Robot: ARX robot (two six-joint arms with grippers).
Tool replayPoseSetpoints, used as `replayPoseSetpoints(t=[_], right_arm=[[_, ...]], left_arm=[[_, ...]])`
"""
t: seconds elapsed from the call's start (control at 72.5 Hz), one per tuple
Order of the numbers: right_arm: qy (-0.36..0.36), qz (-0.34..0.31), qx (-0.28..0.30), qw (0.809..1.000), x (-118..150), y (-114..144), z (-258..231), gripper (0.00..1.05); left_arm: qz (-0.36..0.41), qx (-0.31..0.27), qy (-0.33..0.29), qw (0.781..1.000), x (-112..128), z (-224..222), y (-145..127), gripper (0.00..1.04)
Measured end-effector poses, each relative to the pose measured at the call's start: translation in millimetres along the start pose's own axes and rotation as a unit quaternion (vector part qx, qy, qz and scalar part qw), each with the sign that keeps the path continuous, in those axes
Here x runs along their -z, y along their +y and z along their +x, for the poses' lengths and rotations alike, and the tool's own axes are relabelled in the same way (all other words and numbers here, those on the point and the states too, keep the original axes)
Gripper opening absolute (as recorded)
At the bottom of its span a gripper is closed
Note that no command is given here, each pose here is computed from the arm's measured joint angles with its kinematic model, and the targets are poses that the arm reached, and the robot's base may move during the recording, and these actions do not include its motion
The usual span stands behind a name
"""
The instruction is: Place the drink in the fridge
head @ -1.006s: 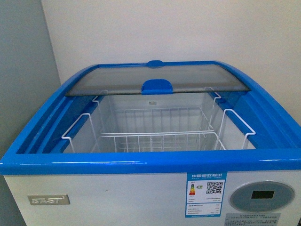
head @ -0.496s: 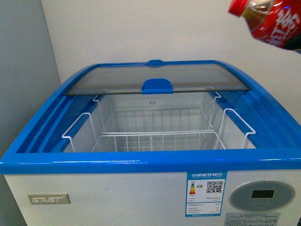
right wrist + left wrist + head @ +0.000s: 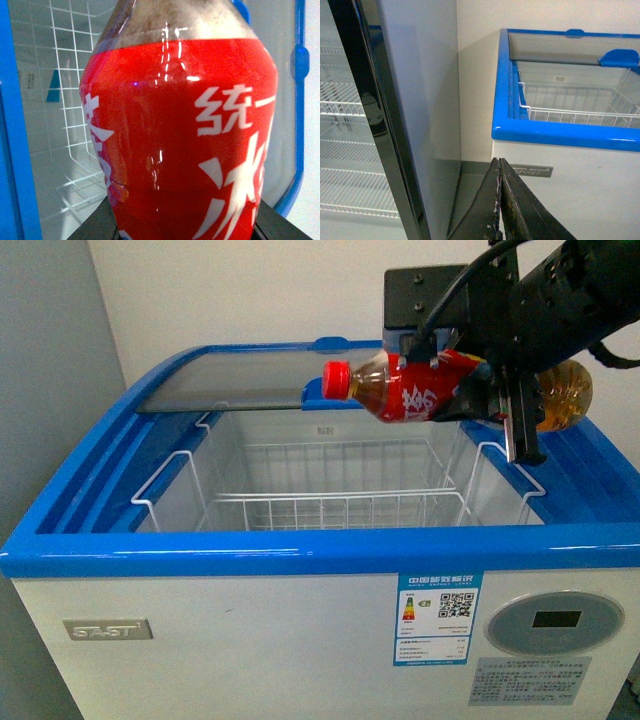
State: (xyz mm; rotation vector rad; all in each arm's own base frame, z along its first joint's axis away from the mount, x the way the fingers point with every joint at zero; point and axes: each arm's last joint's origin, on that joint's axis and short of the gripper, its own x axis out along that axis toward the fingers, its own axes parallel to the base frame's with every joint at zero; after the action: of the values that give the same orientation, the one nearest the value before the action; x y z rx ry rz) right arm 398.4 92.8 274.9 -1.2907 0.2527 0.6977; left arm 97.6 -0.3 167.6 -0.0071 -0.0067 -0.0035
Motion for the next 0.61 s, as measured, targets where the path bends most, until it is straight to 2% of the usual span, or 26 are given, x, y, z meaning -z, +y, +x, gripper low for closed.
replayPoseSetpoints(t=[0.317,0.607], right_arm=[[-0.003,-0.039,-0.026,0.999,-6.2,17.0,47.5,0.37],[0.001,-0.058,-0.029,0.998,-7.2,22.3,76.8,0.37]], left_arm=[[0.0,0.0,-0.001,1.0,-0.2,-0.4,0.0,0.03],[0.0,0.0,-0.001,1.0,0.0,-0.4,0.0,0.03]])
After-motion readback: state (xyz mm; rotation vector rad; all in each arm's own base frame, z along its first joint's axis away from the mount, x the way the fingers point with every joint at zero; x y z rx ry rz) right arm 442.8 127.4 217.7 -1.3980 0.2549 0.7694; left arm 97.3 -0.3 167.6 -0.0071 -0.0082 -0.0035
